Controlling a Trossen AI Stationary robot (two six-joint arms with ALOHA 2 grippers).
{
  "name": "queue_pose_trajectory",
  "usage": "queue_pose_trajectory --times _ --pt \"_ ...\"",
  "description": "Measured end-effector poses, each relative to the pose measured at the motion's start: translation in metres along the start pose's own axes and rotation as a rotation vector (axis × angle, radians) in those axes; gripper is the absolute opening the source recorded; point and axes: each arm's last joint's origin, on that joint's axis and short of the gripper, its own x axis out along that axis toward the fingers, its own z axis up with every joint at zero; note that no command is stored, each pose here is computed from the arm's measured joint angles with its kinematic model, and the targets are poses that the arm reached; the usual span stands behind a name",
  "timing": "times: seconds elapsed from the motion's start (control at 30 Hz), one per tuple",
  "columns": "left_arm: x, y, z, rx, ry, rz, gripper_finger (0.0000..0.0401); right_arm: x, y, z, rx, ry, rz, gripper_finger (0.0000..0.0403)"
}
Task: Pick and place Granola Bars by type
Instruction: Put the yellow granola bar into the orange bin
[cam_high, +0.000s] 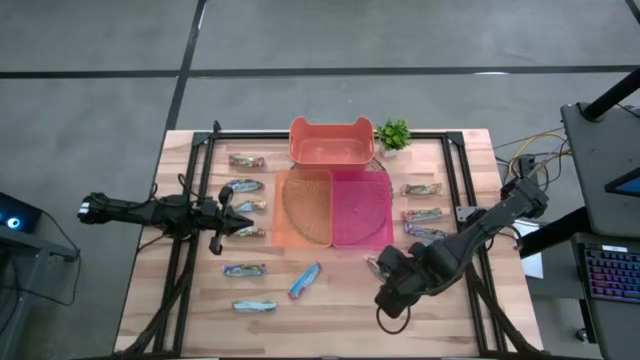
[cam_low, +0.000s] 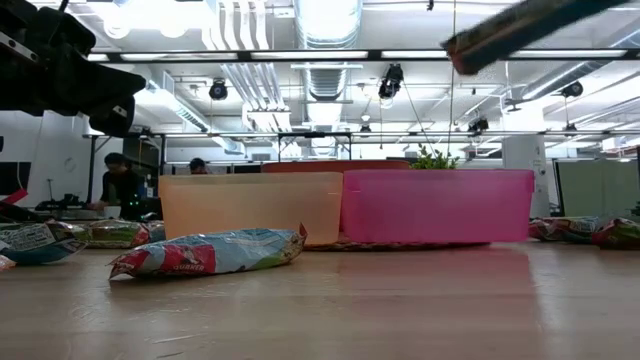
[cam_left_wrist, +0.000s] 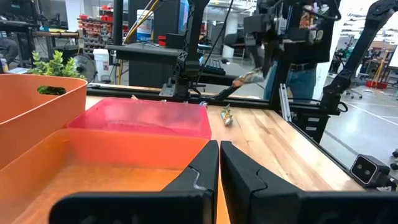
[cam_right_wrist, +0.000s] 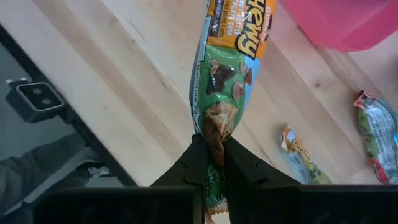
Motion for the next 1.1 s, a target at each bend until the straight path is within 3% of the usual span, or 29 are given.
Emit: queue_pose_trajectory --times 0.2,0.47,0.77,1.1 --pt "0.0 0.0 0.0 0.0 0.0 0.0 0.0 -0.019 0.004 0.004 0.021 -0.046 0.025 0.0016" --pt "0.0 0.0 0.0 0.0 0.0 -0.001 0.0 -0.025 -0.008 0.033 0.106 -0.132 0.008 0.0016" --pt "0.0 0.0 0.0 0.0 0.0 0.0 0.0 -0.02 -0.041 0.088 0.233 -0.193 -0.049 0.0016" --pt "0.0 0.0 0.0 0.0 0.0 0.0 0.0 -0.018 -0.08 0.153 0.364 -0.295 -0.03 0.0016"
